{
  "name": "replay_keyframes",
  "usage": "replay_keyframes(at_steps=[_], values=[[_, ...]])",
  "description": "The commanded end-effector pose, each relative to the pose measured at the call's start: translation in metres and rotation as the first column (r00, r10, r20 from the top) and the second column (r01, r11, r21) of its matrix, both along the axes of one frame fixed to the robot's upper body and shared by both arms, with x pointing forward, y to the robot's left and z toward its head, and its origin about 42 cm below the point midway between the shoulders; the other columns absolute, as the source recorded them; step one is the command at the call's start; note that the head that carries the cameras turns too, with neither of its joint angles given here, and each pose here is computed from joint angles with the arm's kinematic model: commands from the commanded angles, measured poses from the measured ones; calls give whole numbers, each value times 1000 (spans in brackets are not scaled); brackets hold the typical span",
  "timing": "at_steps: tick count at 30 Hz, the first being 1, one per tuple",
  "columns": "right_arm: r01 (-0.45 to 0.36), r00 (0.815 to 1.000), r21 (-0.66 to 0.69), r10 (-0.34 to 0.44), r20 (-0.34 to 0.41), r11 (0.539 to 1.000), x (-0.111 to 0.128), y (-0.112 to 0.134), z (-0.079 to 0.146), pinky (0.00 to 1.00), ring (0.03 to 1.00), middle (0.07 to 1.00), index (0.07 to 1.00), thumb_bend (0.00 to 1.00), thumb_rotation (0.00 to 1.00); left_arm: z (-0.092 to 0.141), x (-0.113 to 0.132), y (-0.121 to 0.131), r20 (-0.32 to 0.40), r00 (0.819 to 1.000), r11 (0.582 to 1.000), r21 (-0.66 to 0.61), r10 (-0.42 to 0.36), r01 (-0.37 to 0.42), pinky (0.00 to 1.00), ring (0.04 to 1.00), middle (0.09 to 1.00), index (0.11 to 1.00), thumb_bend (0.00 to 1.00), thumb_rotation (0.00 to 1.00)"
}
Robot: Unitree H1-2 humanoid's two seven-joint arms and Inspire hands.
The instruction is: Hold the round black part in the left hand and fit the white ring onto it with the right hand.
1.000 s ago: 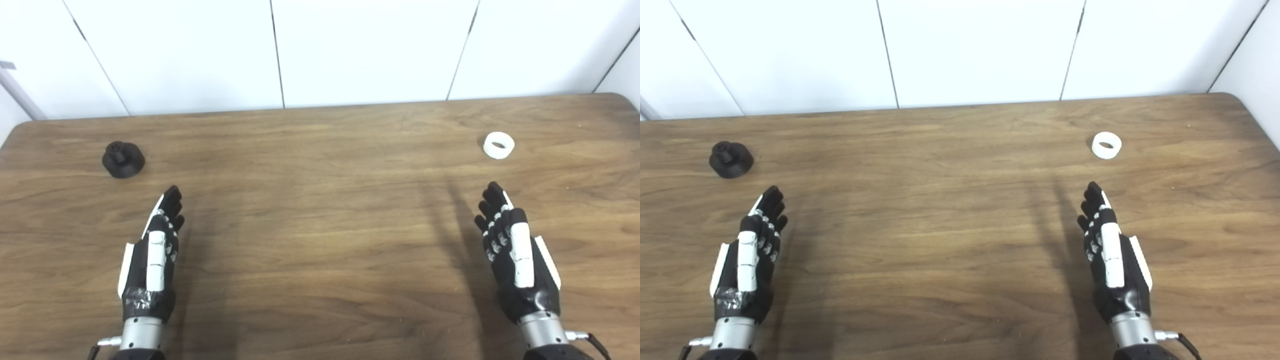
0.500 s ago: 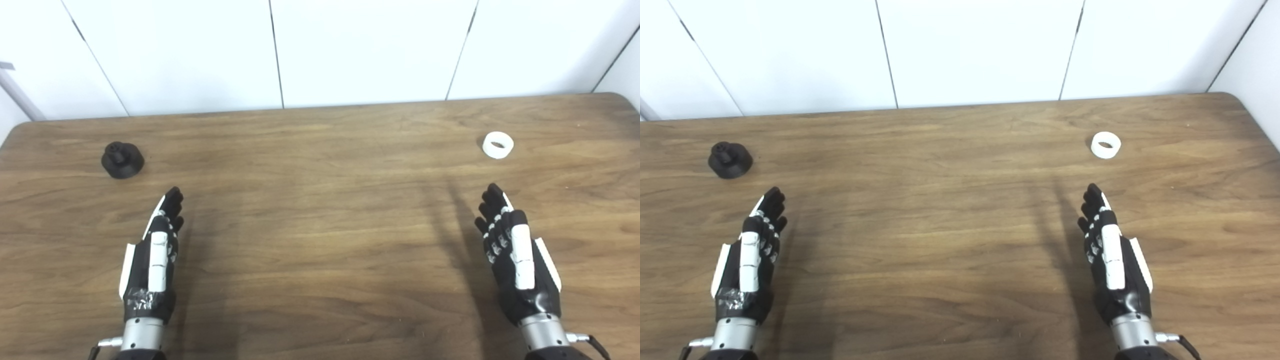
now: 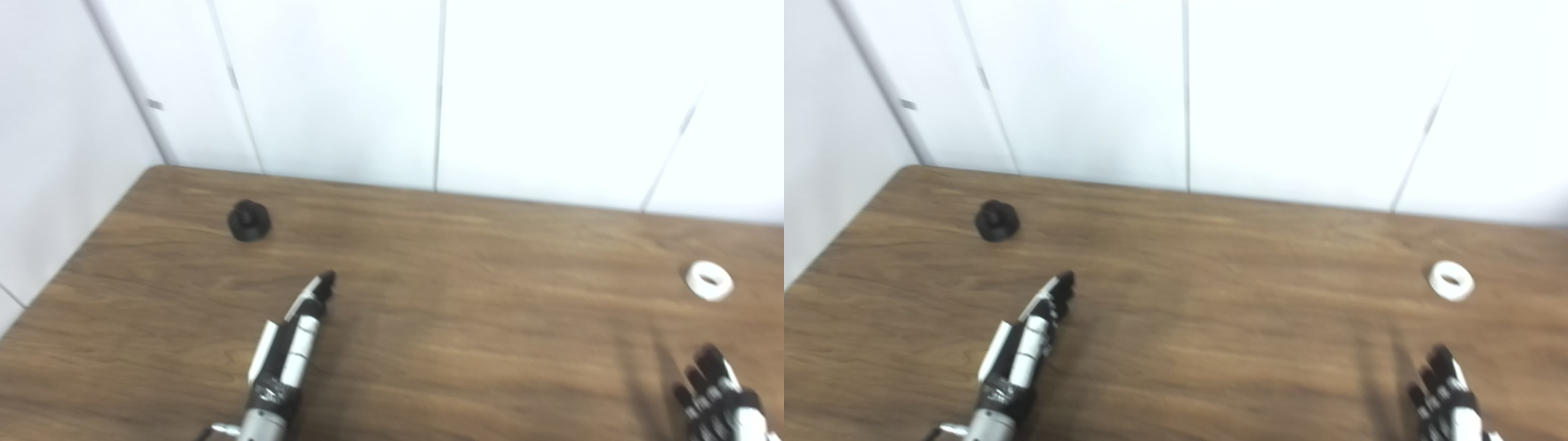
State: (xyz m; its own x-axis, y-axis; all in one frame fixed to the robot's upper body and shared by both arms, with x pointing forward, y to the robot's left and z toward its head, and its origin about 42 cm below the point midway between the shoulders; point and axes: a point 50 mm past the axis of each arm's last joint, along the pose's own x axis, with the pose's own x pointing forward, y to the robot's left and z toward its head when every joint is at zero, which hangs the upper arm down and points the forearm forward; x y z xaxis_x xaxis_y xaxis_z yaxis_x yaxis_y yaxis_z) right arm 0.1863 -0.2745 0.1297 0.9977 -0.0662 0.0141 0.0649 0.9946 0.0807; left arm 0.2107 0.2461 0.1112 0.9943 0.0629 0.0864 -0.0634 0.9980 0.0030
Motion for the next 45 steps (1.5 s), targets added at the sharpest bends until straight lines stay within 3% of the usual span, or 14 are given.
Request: replay_keyframes(at_steps=[1,6,17,18,20,22,26,29,35,39,43,45], values=[[30,1000,19,-30,5,999,0,2,-1,986,969,962,937,514,898,-5,-10,-17,19,1000,999,-47,21,-20,1000,981,966,934,510,891],[32,999,-3,-32,-4,999,1,-1,-4,934,938,931,899,565,866,-9,-10,-21,19,1000,998,-60,18,-16,1000,992,978,943,479,892],[40,999,20,-39,-10,999,3,-2,-6,870,910,904,868,622,812,-11,-6,-22,5,1000,1000,-13,23,-23,1000,996,980,954,558,810],[43,999,24,-43,-9,999,3,-2,-6,851,899,894,858,649,794,-10,-6,-22,9,1000,1000,4,24,-24,992,989,972,956,582,711],[46,999,30,-46,-9,998,4,-1,-5,847,896,893,856,664,788,-6,-5,-23,17,999,999,25,28,-28,984,984,968,956,594,656],[45,999,33,-45,-8,998,5,-1,-6,843,894,892,856,682,783,2,-5,-22,23,999,999,35,34,-34,988,987,967,958,640,507],[42,999,14,-42,-12,999,6,1,-6,818,882,885,852,700,796,35,2,-7,95,993,989,128,64,-76,998,974,951,934,817,364],[35,999,10,-35,-10,999,7,1,-7,825,885,887,854,708,800,57,10,10,141,985,976,181,97,-122,976,952,935,918,876,311],[31,999,13,-31,-10,999,7,3,-7,855,905,905,873,719,807,97,29,53,193,963,910,337,186,-243,901,914,909,890,993,282],[30,1000,10,-30,-7,999,7,3,-8,888,921,917,888,716,821,121,39,79,200,957,853,440,211,-280,953,956,940,891,1000,300],[26,1000,10,-26,-9,1000,7,4,-7,912,936,931,907,698,830,131,48,100,199,951,795,522,236,-307,990,984,957,889,996,317],[6,1000,6,-6,1,1000,7,4,-7,970,963,955,931,653,878,135,54,111,190,946,772,547,261,-323,998,997,965,873,987,302]])
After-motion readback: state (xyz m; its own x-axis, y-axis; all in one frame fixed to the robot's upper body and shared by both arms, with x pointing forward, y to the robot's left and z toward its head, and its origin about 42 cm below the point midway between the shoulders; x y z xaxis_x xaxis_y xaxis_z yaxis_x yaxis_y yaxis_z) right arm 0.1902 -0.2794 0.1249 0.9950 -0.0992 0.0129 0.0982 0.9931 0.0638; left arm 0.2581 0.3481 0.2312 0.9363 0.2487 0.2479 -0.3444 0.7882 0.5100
